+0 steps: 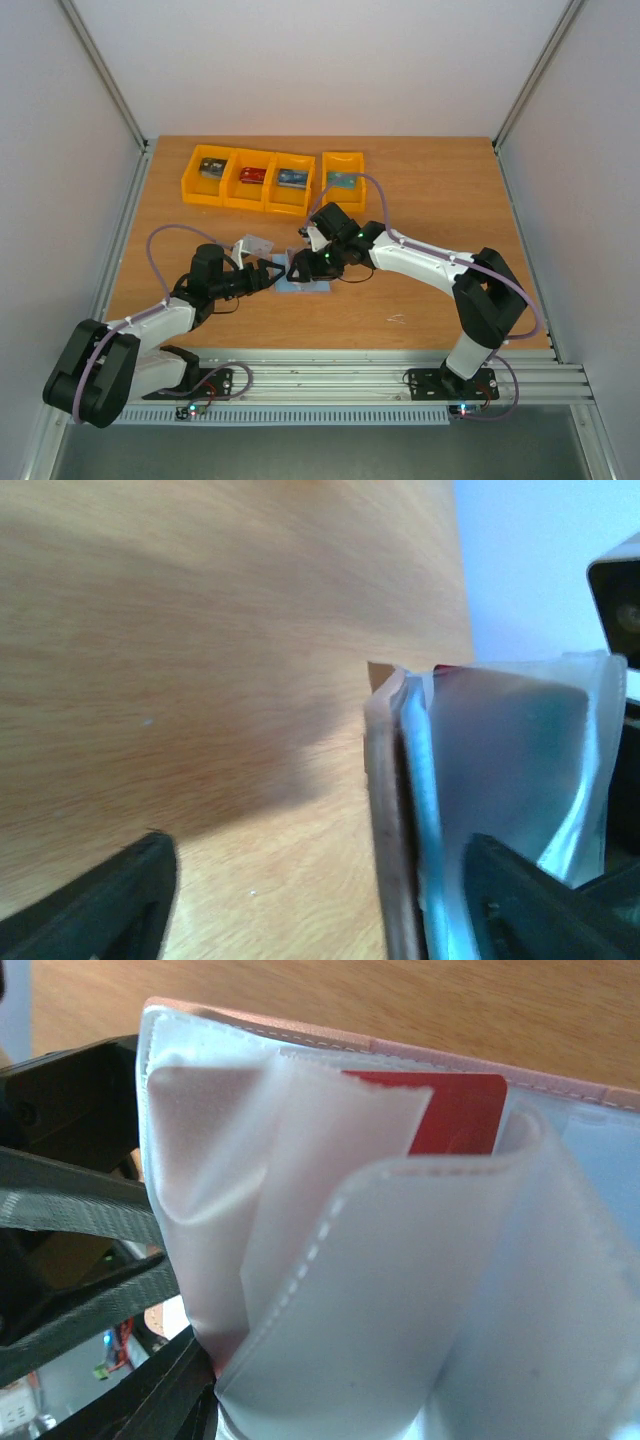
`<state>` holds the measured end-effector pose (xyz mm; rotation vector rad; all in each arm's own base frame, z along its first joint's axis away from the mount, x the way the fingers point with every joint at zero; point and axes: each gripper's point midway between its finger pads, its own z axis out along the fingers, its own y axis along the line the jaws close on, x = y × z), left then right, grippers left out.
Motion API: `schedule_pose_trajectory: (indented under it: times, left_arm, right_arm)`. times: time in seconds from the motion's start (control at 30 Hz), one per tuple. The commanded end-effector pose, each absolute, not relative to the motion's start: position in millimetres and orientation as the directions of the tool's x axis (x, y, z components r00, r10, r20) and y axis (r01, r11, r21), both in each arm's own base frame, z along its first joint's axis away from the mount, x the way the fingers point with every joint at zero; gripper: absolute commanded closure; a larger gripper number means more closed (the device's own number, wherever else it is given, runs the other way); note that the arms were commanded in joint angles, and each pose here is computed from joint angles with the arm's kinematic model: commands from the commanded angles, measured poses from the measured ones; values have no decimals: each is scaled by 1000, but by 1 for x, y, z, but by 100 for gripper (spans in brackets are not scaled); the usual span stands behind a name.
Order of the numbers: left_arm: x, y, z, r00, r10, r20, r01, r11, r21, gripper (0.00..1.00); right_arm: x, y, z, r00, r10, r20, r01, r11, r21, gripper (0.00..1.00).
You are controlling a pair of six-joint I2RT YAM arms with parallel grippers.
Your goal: Take the credit cards out of the card holder
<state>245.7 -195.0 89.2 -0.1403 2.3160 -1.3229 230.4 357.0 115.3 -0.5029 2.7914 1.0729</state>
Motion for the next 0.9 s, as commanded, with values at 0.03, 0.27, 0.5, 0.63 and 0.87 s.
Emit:
schedule_pose_trajectory:
  times: [0.03, 0.27, 0.5, 0.63, 0.87]
  left_arm:
    - [250, -209, 132, -848, -285, -447, 301, 434, -849, 44]
    - [249, -220, 172, -794, -261, -549, 446, 365, -817, 99]
    - [233, -222, 226, -685, -195, -702, 631, 323, -705, 100]
    - [219, -214, 251, -544, -132, -828, 745, 379, -550, 100]
    - [200, -210, 291, -398, -126, -909, 838, 352, -416, 100]
  right_arm:
    - [224, 370, 162, -883, -311, -352, -470, 554, 687, 75]
    - [222, 369, 186, -831, -342, -439, -556, 500, 664, 67]
    - [229, 335, 201, -813, -317, -489, -570, 608, 552, 31]
    - [224, 319, 222, -785, -319, -531, -597, 621, 508, 25]
    - [212, 305, 274, -700, -327, -635, -681, 574, 455, 23]
